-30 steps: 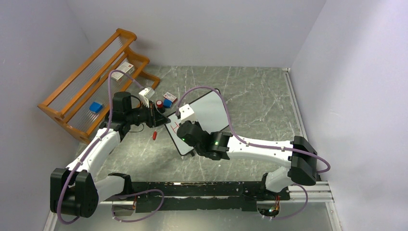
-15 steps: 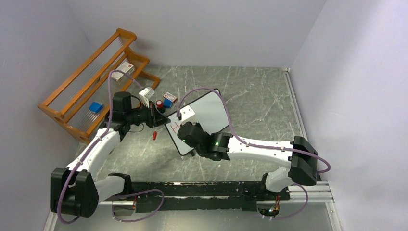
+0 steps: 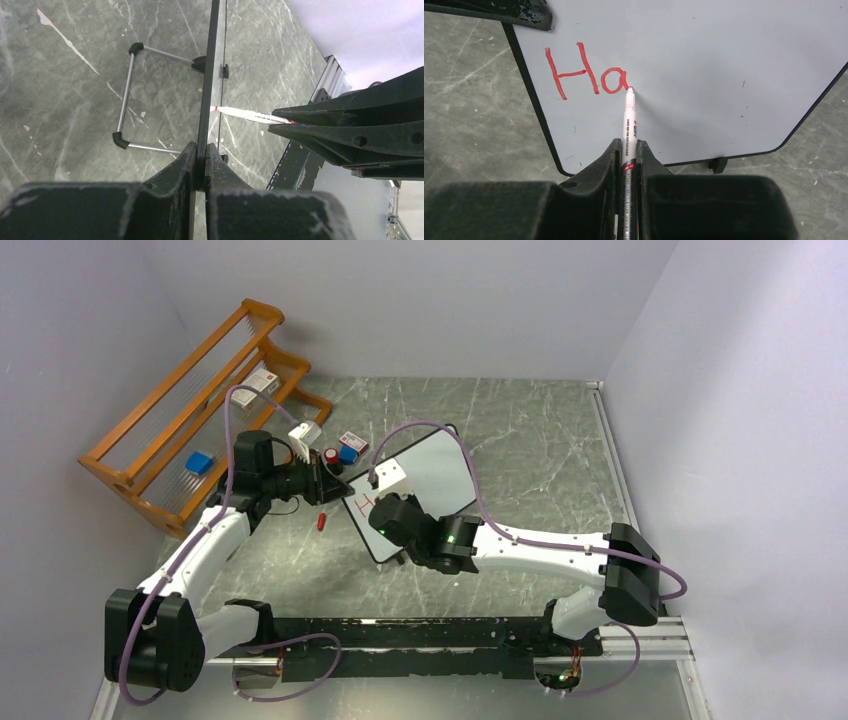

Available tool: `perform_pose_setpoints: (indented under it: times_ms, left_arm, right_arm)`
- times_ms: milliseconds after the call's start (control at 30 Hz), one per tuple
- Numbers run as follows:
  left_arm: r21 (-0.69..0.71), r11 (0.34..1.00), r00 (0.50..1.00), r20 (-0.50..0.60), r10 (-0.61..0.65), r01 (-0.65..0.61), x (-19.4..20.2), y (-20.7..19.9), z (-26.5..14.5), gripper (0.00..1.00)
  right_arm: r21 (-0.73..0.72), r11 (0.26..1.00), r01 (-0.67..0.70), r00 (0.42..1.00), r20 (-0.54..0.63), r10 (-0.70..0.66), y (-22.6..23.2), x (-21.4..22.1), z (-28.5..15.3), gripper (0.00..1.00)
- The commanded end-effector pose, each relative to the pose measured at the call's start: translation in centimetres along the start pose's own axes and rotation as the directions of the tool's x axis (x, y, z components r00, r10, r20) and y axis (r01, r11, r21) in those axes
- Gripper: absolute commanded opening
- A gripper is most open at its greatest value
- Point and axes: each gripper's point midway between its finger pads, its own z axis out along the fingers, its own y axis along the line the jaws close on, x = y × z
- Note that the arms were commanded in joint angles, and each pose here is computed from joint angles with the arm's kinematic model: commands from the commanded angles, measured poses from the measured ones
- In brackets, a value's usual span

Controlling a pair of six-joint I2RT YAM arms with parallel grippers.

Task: Write a sentence on the whiteboard

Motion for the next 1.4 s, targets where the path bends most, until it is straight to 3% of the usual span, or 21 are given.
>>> perform_pose_setpoints:
  times_ms: [0, 200, 1367]
  left_arm:
    - [-0.039, 0.999, 0.999, -0.03, -0.026, 0.025, 1.0, 1.1, 0.2, 0.05]
    - [-0.04, 0.999, 0.999, -0.029, -0.027, 0.026, 1.0, 1.1, 0.2, 0.05]
    - [-0.036, 0.999, 0.999, -0.032, -0.031, 0.03, 1.1, 1.1, 0.3, 0.05]
  right_arm:
    - [0.032, 0.999, -0.038, 0.999, 0.035, 0.037, -1.1, -0.9, -0.3, 0.0]
    - [-0.022, 0.998, -0.061, 0.996, 0.063, 0.062, -0.9, -1.8, -1.4, 0.0]
    - [-0.008, 0.998, -0.059, 0.995, 0.079, 0.059, -0.9, -3.2, 0.3, 0.0]
